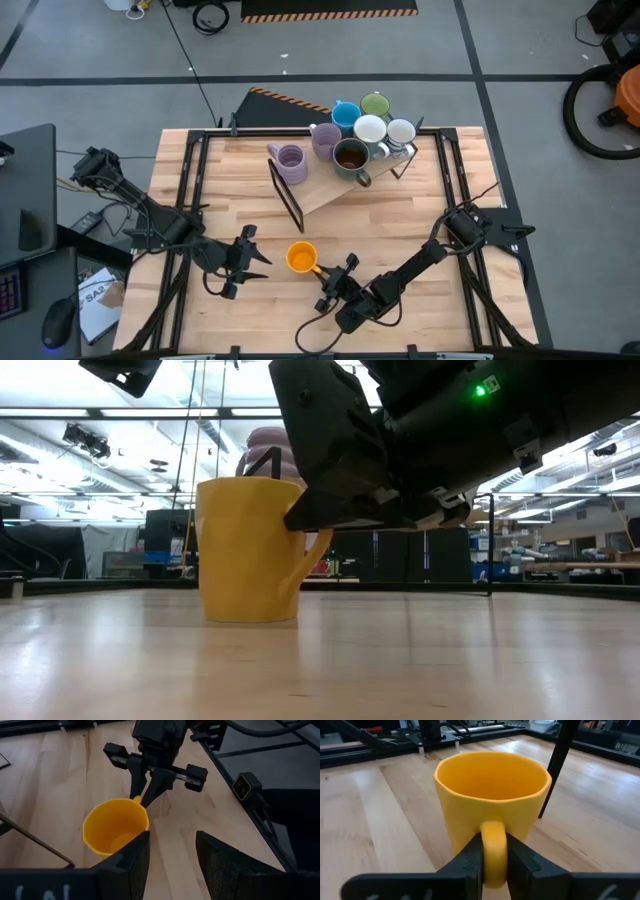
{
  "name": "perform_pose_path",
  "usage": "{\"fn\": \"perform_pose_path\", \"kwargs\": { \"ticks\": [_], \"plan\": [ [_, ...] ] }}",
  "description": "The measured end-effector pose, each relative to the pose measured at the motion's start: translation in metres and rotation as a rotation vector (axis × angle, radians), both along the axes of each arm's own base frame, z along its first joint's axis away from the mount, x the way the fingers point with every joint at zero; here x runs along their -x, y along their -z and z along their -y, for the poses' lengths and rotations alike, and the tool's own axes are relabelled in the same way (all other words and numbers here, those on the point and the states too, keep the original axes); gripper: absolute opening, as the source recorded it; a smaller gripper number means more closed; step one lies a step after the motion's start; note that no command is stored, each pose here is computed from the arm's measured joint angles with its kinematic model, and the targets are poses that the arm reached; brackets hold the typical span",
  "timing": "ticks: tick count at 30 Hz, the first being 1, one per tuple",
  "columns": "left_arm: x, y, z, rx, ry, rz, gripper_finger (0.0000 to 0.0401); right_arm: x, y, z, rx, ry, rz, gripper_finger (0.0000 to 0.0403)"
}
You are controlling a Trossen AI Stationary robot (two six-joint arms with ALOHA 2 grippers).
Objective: Place coffee mugs
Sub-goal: Put the yellow mug on the shelf
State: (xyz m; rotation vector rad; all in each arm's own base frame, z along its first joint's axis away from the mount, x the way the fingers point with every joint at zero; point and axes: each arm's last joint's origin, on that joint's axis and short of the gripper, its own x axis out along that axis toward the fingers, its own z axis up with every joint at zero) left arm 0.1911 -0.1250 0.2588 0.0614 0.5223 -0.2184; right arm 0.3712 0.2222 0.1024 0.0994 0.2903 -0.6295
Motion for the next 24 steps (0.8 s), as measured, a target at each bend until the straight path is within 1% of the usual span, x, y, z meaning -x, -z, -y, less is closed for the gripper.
{"fn": "perform_pose_path", "kwargs": {
  "ticks": [9,15,20,24],
  "plan": [
    [0.000,0.000,0.000,0.009,-0.007,-0.007,0.0166,0.001,-0.001,0.002,0.100,0.033,-0.019,0.0062],
    [0.000,0.001,0.000,0.038,-0.023,-0.014,0.0166,0.002,-0.004,0.002,0.122,0.035,-0.032,0.0059],
    [0.001,0.001,0.001,0.099,-0.007,-0.041,0.0166,0.014,-0.031,0.005,0.119,0.045,-0.056,0.0060],
    [0.003,0.001,0.005,0.117,0.027,-0.053,0.0166,0.026,-0.053,0.010,0.110,0.024,-0.113,0.0060]
  ]
}}
